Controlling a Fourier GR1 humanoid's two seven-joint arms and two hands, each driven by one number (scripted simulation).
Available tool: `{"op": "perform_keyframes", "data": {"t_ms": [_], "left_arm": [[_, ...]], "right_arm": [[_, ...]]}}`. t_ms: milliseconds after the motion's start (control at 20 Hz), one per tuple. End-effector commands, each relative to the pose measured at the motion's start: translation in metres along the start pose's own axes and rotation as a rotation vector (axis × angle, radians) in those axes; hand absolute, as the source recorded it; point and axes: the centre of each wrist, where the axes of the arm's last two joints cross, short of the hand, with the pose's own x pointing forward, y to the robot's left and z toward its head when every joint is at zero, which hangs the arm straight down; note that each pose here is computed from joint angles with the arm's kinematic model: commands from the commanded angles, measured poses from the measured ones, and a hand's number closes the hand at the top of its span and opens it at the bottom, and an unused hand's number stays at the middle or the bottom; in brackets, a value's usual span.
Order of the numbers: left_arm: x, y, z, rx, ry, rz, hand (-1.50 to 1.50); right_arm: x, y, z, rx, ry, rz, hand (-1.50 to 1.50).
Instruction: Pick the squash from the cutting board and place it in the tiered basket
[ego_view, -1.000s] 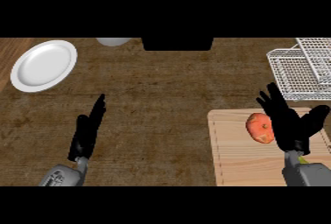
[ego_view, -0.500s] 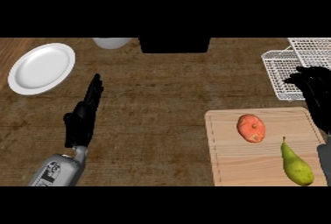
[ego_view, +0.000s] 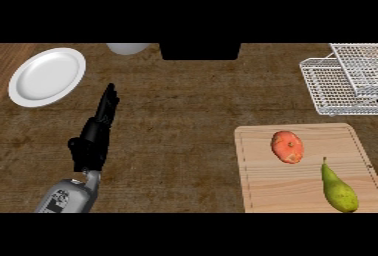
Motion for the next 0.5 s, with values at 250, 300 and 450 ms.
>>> {"op": "perform_keyframes", "data": {"t_ms": [250,300,450], "left_arm": [[-0.003,0.002,0.005,0.005,0.002,0.009,0.00],[-0.002,0.004,0.003,0.014,-0.006,-0.015,0.00],[-0.005,0.008,0.004,0.015,-0.002,-0.010,0.00]], "right_arm": [[0.168,0.026,-0.023,0.307,0.226,0.687,-1.50],[0.177,0.036,-0.028,0.328,0.242,0.759,-1.50],[0.192,0.078,-0.050,0.413,0.317,0.989,-1.50]]}}
